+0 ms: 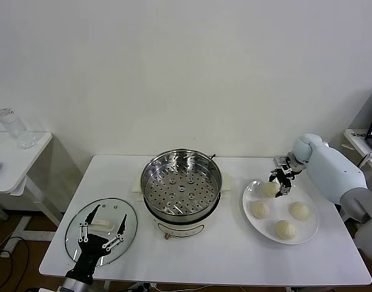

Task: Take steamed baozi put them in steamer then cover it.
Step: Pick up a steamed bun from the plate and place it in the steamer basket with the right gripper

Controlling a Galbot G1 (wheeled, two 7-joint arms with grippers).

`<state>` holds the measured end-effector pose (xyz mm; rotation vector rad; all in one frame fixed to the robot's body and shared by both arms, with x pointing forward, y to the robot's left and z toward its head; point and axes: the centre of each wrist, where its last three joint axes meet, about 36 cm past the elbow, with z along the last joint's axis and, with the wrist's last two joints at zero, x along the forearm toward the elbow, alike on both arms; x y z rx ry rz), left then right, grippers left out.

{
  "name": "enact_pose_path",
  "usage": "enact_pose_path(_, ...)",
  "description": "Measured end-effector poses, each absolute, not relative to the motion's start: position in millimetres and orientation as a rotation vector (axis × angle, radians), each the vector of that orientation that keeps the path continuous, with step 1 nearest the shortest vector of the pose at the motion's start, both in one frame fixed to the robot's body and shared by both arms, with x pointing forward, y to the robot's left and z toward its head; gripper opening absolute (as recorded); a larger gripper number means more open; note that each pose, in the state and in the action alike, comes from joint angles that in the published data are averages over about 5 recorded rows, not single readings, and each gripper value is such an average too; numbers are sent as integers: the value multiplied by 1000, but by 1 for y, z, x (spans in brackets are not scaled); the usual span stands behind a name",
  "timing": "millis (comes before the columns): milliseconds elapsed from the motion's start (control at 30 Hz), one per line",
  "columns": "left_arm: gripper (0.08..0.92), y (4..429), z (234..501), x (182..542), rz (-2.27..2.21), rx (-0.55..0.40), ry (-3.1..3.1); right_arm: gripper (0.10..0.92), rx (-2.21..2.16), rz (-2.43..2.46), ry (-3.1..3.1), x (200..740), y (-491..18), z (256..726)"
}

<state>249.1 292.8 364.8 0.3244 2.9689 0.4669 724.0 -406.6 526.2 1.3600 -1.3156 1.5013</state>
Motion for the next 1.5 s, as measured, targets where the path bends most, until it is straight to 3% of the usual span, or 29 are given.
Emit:
enact_pose_path(400, 823, 285, 367, 250, 445, 347, 2959, 704, 1659, 2004, -1140, 734, -284, 680)
enact_pose_path(633, 823, 285, 369, 250, 447, 351, 2952, 702, 1839, 2242, -887, 721, -188, 721)
enact_pose_path(1033, 823, 285, 371, 248, 445, 342, 2944, 696, 2023, 2356, -517, 703, -75, 684)
enact_pose_path(1500, 823, 286, 373, 244, 454, 326, 2928, 696, 2037, 2351, -343, 705, -25, 624)
